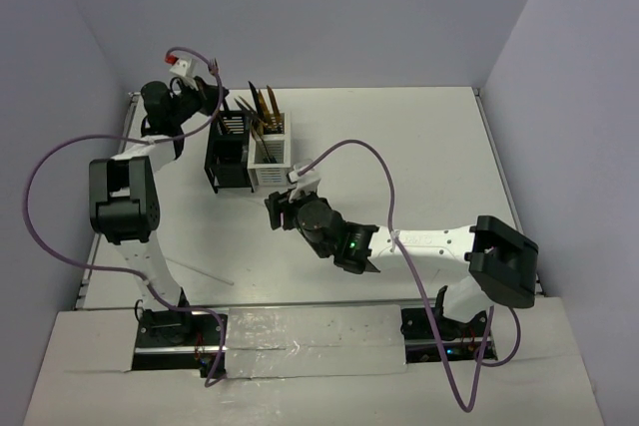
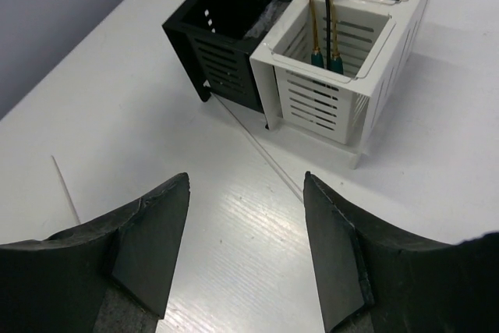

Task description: Sort the eating utensils into containers

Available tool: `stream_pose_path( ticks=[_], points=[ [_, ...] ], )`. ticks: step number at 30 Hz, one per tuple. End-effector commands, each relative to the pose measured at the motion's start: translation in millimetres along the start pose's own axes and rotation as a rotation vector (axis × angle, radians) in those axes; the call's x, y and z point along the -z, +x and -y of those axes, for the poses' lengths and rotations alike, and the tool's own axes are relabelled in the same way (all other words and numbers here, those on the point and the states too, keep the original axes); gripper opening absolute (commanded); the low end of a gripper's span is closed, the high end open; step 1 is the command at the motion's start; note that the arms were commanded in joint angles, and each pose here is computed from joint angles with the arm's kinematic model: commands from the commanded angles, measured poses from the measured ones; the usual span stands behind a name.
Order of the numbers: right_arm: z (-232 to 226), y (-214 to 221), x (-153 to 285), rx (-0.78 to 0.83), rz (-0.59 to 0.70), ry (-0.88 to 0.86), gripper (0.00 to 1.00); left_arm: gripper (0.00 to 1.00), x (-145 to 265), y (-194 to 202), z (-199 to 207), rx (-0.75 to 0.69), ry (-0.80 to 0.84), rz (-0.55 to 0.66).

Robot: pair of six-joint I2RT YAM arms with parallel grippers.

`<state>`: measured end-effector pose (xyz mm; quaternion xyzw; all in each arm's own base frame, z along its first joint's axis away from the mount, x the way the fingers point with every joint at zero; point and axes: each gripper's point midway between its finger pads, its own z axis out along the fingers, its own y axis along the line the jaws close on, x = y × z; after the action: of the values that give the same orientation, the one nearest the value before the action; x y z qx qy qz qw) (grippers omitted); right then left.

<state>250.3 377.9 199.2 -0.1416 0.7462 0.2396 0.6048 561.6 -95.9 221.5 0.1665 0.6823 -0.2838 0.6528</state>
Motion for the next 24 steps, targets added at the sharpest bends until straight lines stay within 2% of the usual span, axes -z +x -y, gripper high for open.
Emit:
stream_pose_path(
  ticks=[1, 3, 6, 8, 10, 12, 19, 23, 24],
  points=[
    [-2.6, -12.4, -1.4, 0.008, 0.002, 0.004, 0.68, 0.01, 2.9, 8.0, -4.7, -0.074, -0.014, 0.021],
    [-5.2, -9.7, -2.9, 0.015, -0.021, -0.004, 0.69, 0.04, 7.1, 12.5, -2.6, -0.075, -0.017, 0.023],
    [-6.9, -2.9, -4.2, 0.024, -0.052, -0.01, 0.69, 0.17, 9.3, 16.7, 0.9, -0.068, -0.004, 0.015],
    [-7.2, 1.6, -4.3, 0.026, -0.064, -0.018, 0.7, 0.32, 10.7, 19.4, 2.4, -0.065, -0.001, 0.009],
    [-4.9, 7.2, -6.1, 0.024, -0.086, -0.012, 0.72, 0.51, 11.8, 21.6, 3.8, -0.06, 0.003, 0.003],
    [-1.3, 9.8, -11.0, -0.008, -0.116, -0.011, 0.73, 0.57, 13.6, 21.9, 6.5, -0.053, 0.009, -0.007],
    [20.0, 53.1, -18.5, -0.05, -0.333, -0.062, 0.71, 0.62, 25.7, 4.9, 19.6, -0.06, 0.015, -0.003],
    [27.4, 78.7, -28.3, -0.042, -0.472, -0.08, 0.67, 0.63, 35.7, -23.0, 17.6, -0.034, -0.061, 0.018],
    [24.9, 77.7, -32.2, -0.036, -0.481, -0.095, 0.67, 0.63, 41.0, -24.5, 13.3, -0.002, -0.116, -0.015]
  ],
)
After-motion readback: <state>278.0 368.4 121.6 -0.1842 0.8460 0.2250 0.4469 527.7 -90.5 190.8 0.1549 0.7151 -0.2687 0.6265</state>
